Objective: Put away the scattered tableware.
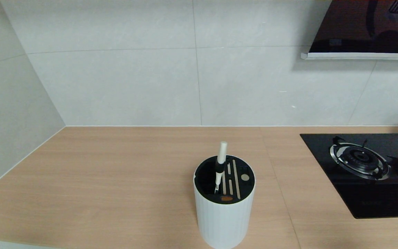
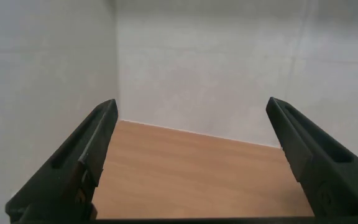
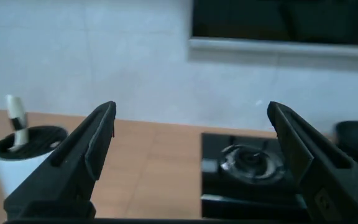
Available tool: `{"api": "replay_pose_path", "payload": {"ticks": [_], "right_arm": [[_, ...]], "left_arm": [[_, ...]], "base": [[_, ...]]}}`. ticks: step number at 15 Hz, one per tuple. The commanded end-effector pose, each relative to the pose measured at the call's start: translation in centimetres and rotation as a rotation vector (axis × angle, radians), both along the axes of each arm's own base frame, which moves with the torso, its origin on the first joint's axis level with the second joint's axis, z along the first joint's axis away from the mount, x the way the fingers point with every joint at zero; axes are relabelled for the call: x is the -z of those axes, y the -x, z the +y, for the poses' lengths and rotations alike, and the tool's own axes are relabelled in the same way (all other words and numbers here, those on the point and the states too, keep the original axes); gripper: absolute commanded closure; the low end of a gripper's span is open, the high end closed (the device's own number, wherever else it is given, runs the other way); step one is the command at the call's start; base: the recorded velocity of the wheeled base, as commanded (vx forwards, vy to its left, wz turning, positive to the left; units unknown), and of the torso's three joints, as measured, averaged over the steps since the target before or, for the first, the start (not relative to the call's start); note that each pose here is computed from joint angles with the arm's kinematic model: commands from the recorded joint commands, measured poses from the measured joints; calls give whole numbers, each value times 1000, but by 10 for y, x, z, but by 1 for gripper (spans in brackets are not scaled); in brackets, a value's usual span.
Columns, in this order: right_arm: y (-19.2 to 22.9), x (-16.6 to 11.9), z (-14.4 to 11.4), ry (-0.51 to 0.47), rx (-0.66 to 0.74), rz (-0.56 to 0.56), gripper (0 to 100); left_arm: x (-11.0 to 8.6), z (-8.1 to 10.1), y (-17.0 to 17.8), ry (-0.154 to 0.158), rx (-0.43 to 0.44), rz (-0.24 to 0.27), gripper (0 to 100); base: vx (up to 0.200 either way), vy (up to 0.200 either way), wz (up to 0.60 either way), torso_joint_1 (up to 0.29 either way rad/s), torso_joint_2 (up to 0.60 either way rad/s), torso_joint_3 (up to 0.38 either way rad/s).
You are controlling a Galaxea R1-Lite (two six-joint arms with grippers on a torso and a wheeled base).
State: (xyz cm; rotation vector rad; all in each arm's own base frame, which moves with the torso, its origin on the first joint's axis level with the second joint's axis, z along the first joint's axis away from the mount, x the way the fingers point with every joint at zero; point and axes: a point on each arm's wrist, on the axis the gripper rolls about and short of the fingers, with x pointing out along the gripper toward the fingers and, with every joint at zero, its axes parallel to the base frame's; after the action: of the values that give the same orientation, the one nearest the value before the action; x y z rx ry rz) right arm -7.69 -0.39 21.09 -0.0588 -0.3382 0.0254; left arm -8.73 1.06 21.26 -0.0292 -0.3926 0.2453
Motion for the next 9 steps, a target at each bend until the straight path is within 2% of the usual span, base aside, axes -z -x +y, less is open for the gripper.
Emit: {"api": "replay_pose_path", "payload": {"ticks": [1,3,4,5,7,8,9], "right_arm": [[7,24,3,4,31,-25,0],[-10,49,4,4,24,67,0],[-27,77,4,-10,11,183,0],[-36,94,4,-14,-4,240,0],[-44,108,5,-9,-24,251,0],[-47,112,5,-7,-32,248,0],[-52,124,6,-2,-50,261,0]], "left_arm": [[23,-5,4,-19,-9,31,0],[41,-5,-11,-6,-13,113,0],[67,-5,-30,0,-19,207,0],[87,-5,-43,-1,-17,244,0],[117,-5,-60,-12,-6,256,0],[124,-5,-63,-18,4,269,0],[129,-6,-64,-9,41,312,0]], "base": [[0,0,0,0,0,0],[0,0,0,0,0,0],[0,0,0,0,0,0],[0,0,0,0,0,0],[0,0,0,0,0,0],[0,0,0,0,0,0],[0,0,0,0,0,0]]}}
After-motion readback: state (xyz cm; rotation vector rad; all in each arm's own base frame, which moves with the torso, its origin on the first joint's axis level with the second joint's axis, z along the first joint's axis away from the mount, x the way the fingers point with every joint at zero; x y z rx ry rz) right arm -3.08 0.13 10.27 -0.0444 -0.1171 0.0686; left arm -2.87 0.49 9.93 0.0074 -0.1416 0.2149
